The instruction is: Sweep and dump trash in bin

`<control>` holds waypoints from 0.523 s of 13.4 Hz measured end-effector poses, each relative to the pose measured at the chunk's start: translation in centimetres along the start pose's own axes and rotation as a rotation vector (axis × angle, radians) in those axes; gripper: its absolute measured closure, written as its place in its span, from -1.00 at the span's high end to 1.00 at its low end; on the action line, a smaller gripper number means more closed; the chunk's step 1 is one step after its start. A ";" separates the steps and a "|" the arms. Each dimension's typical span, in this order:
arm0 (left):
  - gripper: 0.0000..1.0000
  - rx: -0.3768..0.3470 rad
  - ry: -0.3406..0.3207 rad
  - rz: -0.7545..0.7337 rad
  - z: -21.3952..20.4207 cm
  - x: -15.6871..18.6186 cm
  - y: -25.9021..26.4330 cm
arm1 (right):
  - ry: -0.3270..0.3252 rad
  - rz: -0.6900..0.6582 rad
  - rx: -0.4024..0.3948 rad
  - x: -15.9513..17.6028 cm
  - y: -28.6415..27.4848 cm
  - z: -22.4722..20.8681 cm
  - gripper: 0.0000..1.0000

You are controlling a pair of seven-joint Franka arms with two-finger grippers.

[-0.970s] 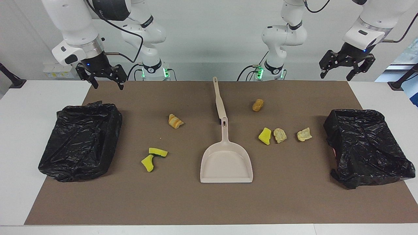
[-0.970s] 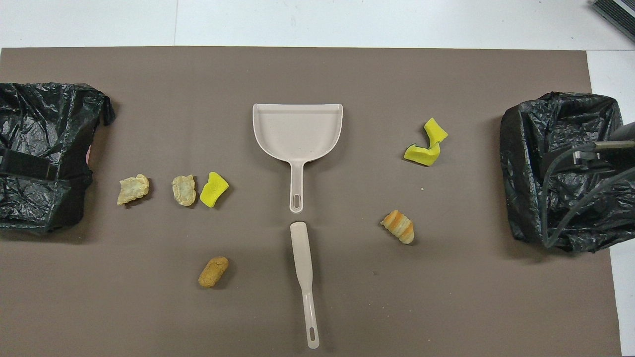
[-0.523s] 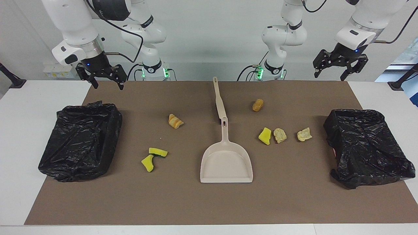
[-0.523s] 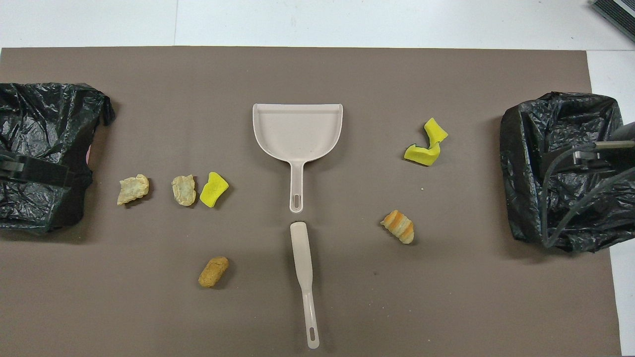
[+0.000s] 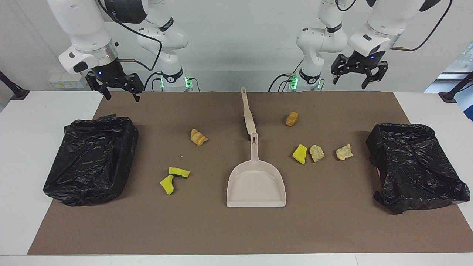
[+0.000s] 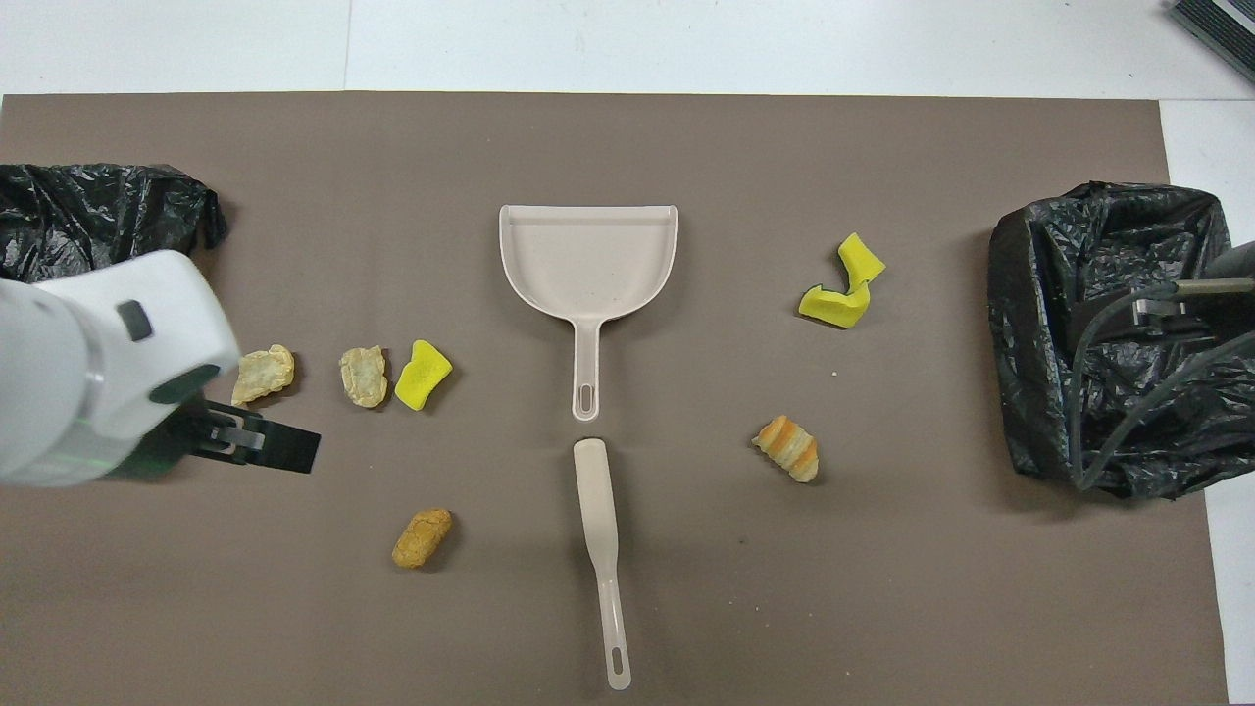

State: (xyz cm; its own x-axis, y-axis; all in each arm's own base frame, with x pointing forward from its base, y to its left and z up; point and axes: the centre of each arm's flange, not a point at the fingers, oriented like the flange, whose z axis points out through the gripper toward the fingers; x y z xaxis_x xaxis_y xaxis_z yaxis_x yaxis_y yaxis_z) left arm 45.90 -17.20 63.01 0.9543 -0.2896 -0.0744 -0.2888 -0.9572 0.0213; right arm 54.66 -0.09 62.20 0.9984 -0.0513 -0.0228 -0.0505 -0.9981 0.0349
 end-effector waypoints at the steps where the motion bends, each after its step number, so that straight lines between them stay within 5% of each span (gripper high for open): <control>1: 1.00 0.003 -0.004 -0.006 1.1 -0.5 2.1 | 0.000 0.000 0.000 0.0 0.0 0.0 1.00; 7: 1.00 0.014 0.015 -0.080 8.7 -3.7 13.9 | 0.000 0.000 0.000 0.0 0.0 0.0 1.00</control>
State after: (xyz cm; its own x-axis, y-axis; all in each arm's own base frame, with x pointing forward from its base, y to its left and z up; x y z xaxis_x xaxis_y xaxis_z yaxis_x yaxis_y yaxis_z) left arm 37.66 -29.42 54.96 0.9754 -0.2121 -0.0600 -0.2124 -0.9772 0.0021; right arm 54.66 -0.09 62.20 0.9984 -0.0513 -0.0228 -0.0505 -0.9981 0.0349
